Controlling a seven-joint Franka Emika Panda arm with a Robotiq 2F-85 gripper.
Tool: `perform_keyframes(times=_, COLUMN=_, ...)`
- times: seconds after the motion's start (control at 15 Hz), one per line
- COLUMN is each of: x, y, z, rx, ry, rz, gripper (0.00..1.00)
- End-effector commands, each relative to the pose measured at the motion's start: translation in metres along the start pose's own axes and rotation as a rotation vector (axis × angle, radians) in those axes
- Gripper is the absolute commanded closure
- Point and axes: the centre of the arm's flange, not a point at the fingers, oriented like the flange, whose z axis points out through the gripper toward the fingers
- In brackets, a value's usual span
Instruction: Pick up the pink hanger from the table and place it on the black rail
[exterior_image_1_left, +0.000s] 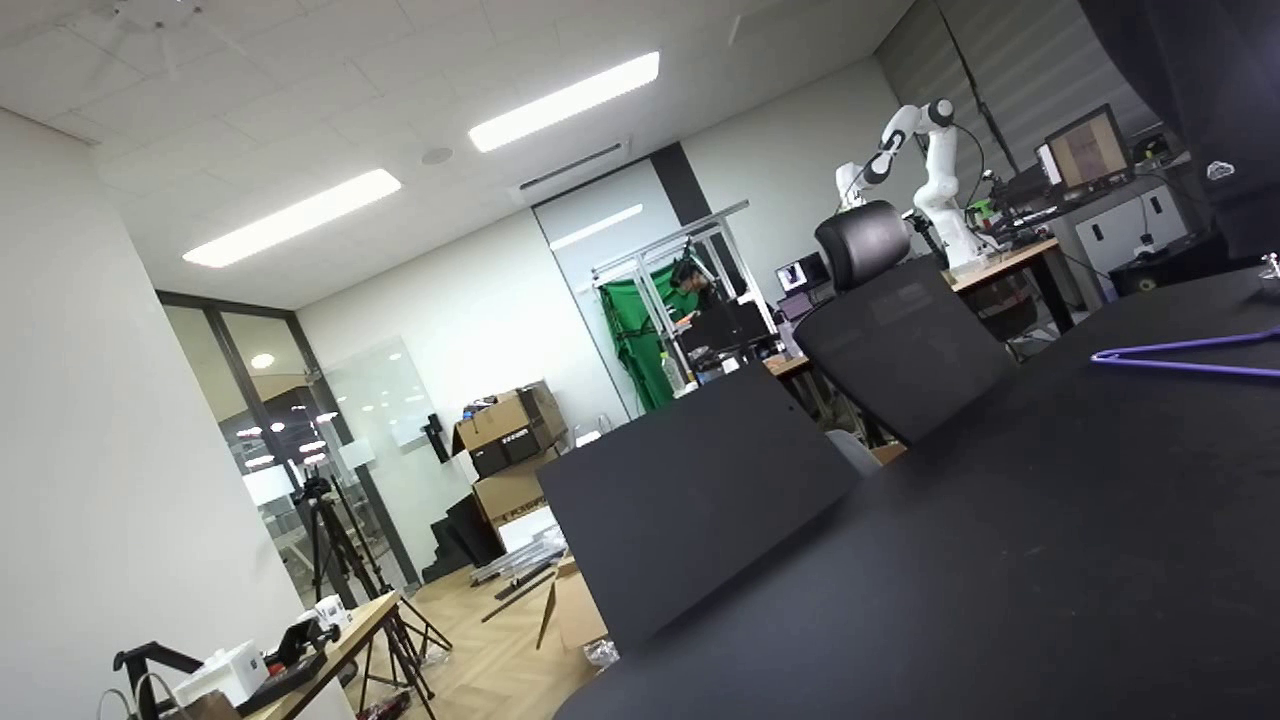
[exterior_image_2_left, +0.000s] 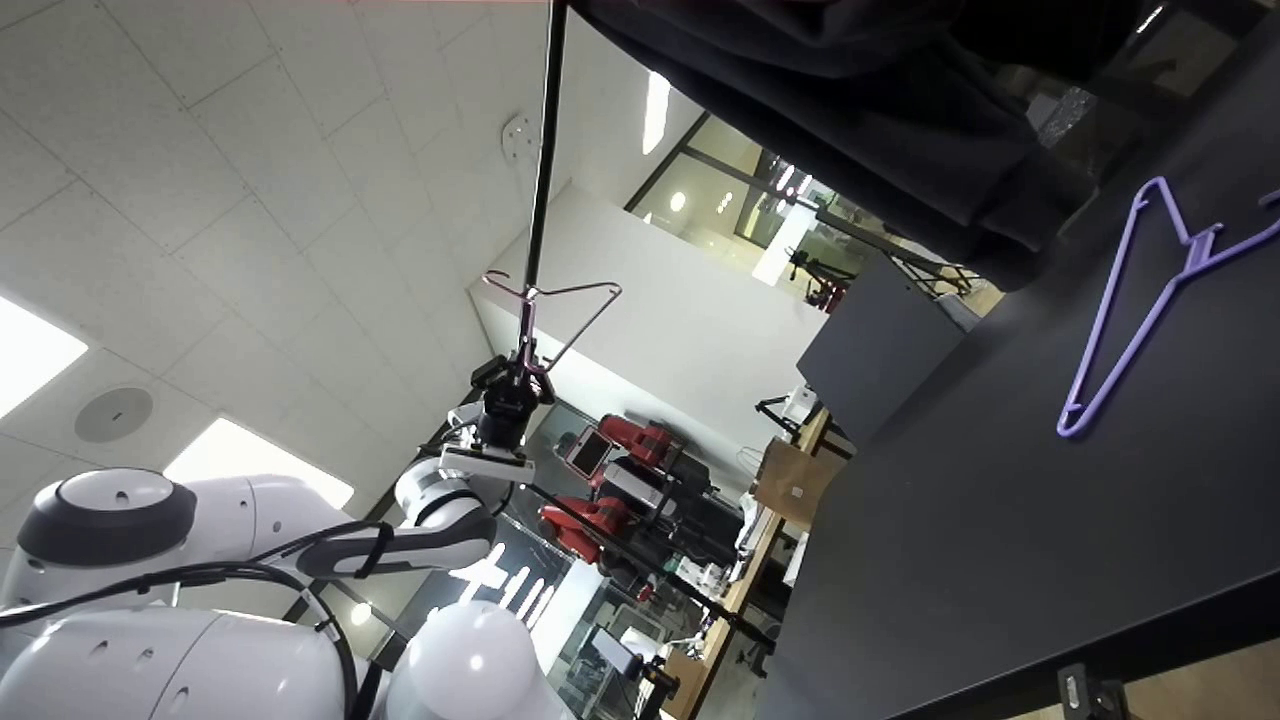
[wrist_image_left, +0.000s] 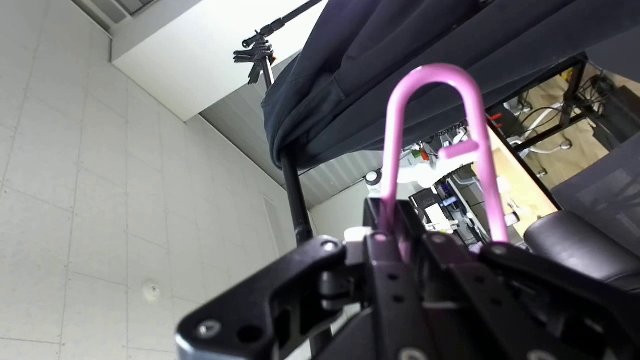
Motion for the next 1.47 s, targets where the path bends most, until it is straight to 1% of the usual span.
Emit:
perform_keyframes(times=0.0, x=0.016, y=0.002, z=0.006, rx=0.006, ry=-0.008, rz=0.063, gripper=0.98)
perform_keyframes(times=0.27, x=0.024, y=-0.001, z=0.016, rx=0.017, ry=-0.025, rz=0.058, gripper=0.98)
perform_keyframes(times=0.73, x=0.040, y=-0.015, z=0.038, rx=0.049, ry=-0.059, rz=0.037, gripper=0.98)
perform_keyframes(times=1.4, x=0.049, y=-0.027, z=0.057, rx=0.069, ry=-0.089, rz=0.020, gripper=0.98)
